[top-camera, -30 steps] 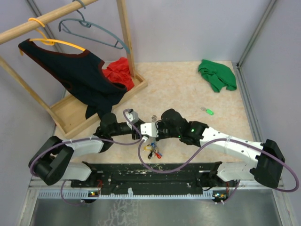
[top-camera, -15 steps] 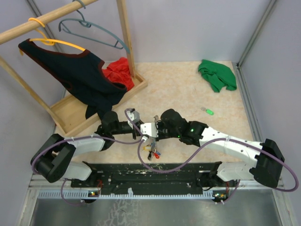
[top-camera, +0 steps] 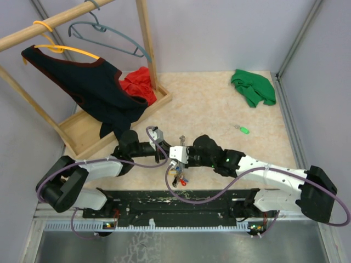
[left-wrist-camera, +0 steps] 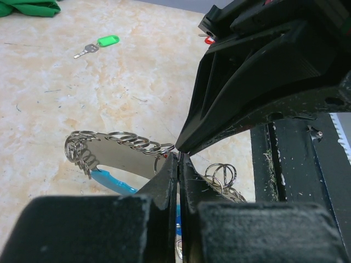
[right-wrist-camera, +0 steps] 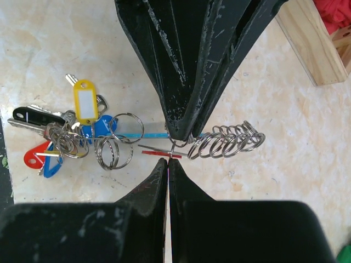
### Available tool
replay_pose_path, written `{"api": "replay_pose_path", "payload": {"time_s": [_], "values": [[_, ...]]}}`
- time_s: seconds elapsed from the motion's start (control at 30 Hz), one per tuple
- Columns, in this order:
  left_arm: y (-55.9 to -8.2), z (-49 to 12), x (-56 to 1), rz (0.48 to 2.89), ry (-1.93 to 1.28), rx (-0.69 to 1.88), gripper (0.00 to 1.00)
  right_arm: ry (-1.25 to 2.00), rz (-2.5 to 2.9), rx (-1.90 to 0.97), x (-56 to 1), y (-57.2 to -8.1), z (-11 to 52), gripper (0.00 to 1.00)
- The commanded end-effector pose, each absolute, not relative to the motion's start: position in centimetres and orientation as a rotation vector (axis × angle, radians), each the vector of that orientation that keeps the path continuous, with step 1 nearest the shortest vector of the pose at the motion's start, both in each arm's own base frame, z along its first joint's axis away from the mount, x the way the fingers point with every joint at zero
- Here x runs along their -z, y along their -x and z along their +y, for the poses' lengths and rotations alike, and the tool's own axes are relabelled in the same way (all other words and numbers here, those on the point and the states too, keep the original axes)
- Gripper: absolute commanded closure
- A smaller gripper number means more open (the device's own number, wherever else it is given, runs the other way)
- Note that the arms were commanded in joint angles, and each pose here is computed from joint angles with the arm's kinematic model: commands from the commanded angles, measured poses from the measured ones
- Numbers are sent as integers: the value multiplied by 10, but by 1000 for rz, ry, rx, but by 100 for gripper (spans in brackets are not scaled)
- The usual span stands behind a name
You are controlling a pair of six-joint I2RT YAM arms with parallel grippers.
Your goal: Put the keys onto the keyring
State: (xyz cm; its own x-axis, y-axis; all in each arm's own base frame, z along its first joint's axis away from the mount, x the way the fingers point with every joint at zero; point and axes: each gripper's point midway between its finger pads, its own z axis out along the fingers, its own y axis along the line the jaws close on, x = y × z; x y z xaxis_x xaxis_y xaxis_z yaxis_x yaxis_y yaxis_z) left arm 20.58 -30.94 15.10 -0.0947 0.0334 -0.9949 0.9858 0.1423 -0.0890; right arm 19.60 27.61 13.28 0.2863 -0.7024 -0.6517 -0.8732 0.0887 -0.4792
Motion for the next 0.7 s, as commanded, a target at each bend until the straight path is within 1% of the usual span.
{"api": "replay_pose_path", "payload": {"time_s": [0.0,0.2,0.33,0.37,0.5,0.67], "values": [[-209,-306,-149,1383,-1058,1143,100,1621,1481,-287,-128,-191,281,100],[-207,-306,-148,1380,-1053,1148,100,1611,1459,-311,-125,-193,290,100],[-209,-302,-151,1366,-1030,1121,100,1596,1445,-266,-141,-198,287,100],[-209,-301,-153,1361,-1022,1112,97,1586,1431,-260,-149,-199,286,100],[-210,-297,-158,1345,-1004,1082,77,1590,1390,-251,-172,-200,287,100],[-206,-292,-160,1323,-994,1059,60,1610,1357,-230,-188,-203,289,100]]}}
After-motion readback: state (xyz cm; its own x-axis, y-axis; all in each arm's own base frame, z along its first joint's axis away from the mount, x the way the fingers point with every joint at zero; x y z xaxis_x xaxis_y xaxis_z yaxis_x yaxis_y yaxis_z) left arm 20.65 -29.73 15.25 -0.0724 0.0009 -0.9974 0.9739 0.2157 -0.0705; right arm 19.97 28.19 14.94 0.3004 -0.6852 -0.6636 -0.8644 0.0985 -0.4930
